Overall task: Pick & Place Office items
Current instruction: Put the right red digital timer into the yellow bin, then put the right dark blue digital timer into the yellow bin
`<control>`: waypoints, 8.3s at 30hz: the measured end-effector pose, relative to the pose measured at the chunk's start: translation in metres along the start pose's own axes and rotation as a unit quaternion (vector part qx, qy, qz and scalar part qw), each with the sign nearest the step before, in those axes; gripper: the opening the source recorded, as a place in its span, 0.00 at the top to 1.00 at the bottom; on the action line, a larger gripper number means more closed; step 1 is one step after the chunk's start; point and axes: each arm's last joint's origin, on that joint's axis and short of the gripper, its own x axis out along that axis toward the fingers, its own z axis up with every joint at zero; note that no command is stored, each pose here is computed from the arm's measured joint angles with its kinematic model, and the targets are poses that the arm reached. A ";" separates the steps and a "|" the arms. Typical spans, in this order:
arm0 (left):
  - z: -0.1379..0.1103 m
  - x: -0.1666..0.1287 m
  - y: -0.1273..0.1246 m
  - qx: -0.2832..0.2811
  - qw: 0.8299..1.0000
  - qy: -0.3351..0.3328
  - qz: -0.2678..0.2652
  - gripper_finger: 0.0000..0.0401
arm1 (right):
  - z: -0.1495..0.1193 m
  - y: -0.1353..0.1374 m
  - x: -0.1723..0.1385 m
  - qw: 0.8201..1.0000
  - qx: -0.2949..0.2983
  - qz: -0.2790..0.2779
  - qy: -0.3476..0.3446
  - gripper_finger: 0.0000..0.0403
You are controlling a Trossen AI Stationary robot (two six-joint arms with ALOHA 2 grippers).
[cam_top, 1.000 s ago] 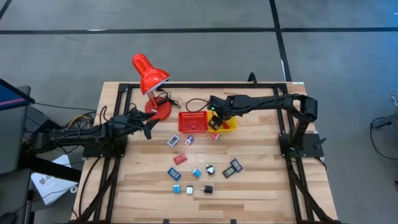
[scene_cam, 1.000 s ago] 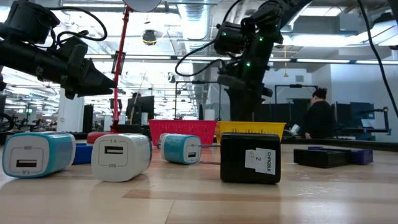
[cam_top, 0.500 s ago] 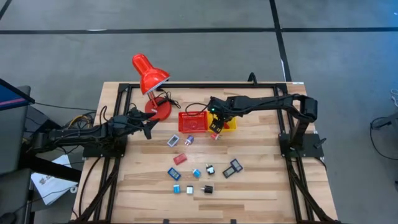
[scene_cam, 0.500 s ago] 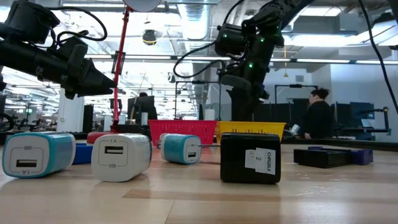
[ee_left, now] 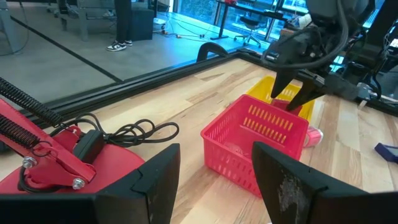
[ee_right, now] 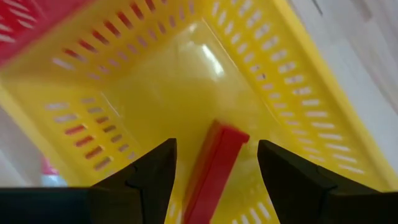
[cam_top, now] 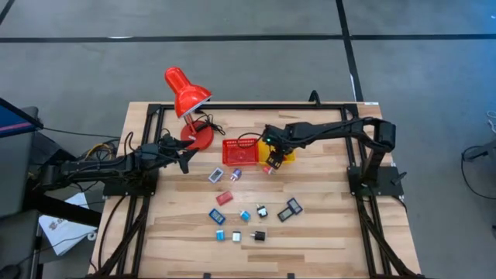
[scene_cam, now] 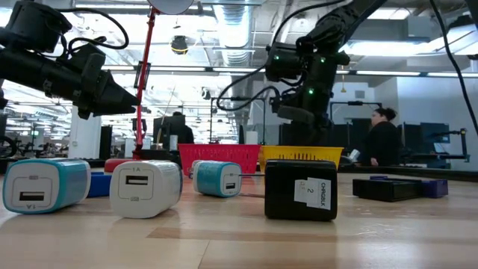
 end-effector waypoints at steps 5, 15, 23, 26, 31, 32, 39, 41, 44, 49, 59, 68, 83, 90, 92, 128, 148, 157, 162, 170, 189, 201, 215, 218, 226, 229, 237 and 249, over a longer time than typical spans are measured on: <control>0.000 0.000 0.000 0.000 1.000 0.000 0.000 0.51 | 0.000 0.000 0.000 1.000 0.001 -0.009 -0.004 0.46; 0.000 0.000 0.000 0.000 1.000 0.000 0.000 0.51 | -0.004 -0.009 0.001 0.998 0.020 -0.052 0.014 0.46; 0.000 0.000 0.000 0.000 1.000 0.000 0.000 0.51 | -0.007 -0.010 0.000 0.996 0.033 -0.073 0.027 0.46; 0.000 0.000 0.000 0.000 1.000 0.000 0.000 0.51 | -0.007 -0.011 0.000 0.996 0.037 -0.077 0.027 0.46; 0.000 0.000 0.000 0.000 1.000 0.000 0.000 0.51 | -0.007 -0.010 0.000 0.996 0.036 -0.076 0.023 0.46; 0.000 0.000 0.000 0.000 1.000 0.000 0.000 0.51 | -0.007 -0.009 0.000 0.996 0.036 -0.076 0.023 0.46; 0.000 0.000 0.000 0.000 1.000 0.000 0.000 0.51 | -0.007 -0.005 -0.001 0.997 0.034 -0.073 0.020 0.46; 0.000 0.000 0.000 0.000 1.000 0.000 0.000 0.51 | -0.003 -0.004 -0.004 0.997 0.035 -0.071 0.012 0.46; 0.000 0.000 0.000 0.000 1.000 0.000 0.000 0.51 | 0.004 -0.003 -0.009 0.997 0.038 -0.067 0.000 0.46; 0.000 0.000 0.000 0.000 1.000 0.000 0.000 0.51 | 0.016 -0.002 -0.024 0.997 0.042 -0.065 -0.005 0.46; 0.000 0.000 0.000 0.000 1.000 0.000 0.000 0.51 | -0.009 0.022 -0.076 0.989 0.048 0.009 0.143 0.46; 0.000 0.000 0.000 0.000 1.000 -0.001 0.000 0.51 | -0.059 0.052 -0.111 0.984 0.102 -0.003 0.148 0.38; 0.002 0.000 -0.001 -0.004 1.000 -0.011 -0.003 0.51 | -0.134 0.118 -0.088 0.970 0.225 0.028 0.092 0.23; 0.002 0.000 -0.001 -0.004 1.000 -0.011 -0.003 0.51 | -0.140 0.141 -0.059 0.967 0.234 0.021 0.102 0.25; 0.002 0.000 -0.001 -0.004 1.000 -0.011 -0.003 0.51 | -0.139 0.149 -0.051 0.965 0.237 0.041 0.102 0.25; 0.002 0.000 -0.001 -0.004 1.000 -0.010 -0.003 0.51 | -0.137 0.151 -0.042 0.967 0.234 0.006 0.098 0.25; 0.002 0.000 -0.001 -0.004 1.000 -0.010 -0.003 0.51 | -0.138 0.149 -0.036 0.966 0.238 0.011 0.100 0.25; 0.002 0.000 -0.001 -0.004 1.000 -0.011 -0.003 0.51 | -0.138 0.149 -0.036 0.967 0.234 0.013 0.099 0.25; 0.002 0.000 -0.001 -0.004 1.000 -0.011 -0.003 0.51 | -0.138 0.149 -0.036 0.967 0.234 0.012 0.100 0.25; 0.002 0.000 -0.001 -0.004 1.000 -0.010 -0.003 0.51 | -0.135 0.146 -0.035 0.964 0.245 0.010 0.103 0.25; 0.002 0.000 -0.001 -0.004 1.000 -0.011 -0.003 0.51 | -0.138 0.142 -0.022 0.956 0.268 0.042 0.112 0.25; 0.002 0.000 -0.001 -0.004 1.000 -0.011 -0.003 0.51 | -0.138 0.142 -0.021 0.956 0.267 0.045 0.113 0.44; 0.002 0.000 -0.001 -0.005 1.000 -0.011 -0.003 0.51 | -0.137 0.143 -0.021 0.958 0.262 0.051 0.109 0.70; 0.002 0.000 -0.001 -0.005 1.000 -0.012 -0.003 0.51 | -0.135 0.143 -0.021 0.957 0.265 0.049 0.107 0.69; 0.002 0.000 -0.001 -0.005 1.000 -0.012 -0.003 0.51 | -0.129 0.141 -0.021 0.951 0.283 0.052 0.112 0.67; 0.002 0.000 -0.001 -0.005 1.000 -0.012 -0.003 0.51 | -0.128 0.138 -0.020 0.956 0.266 0.050 0.111 0.65; 0.003 0.000 -0.001 -0.005 1.000 -0.012 -0.003 0.51 | -0.121 0.136 -0.023 0.961 0.264 0.023 0.075 0.54; 0.002 0.000 -0.001 -0.005 1.000 -0.012 -0.003 0.51 | -0.119 0.134 -0.029 0.966 0.247 0.005 0.073 0.43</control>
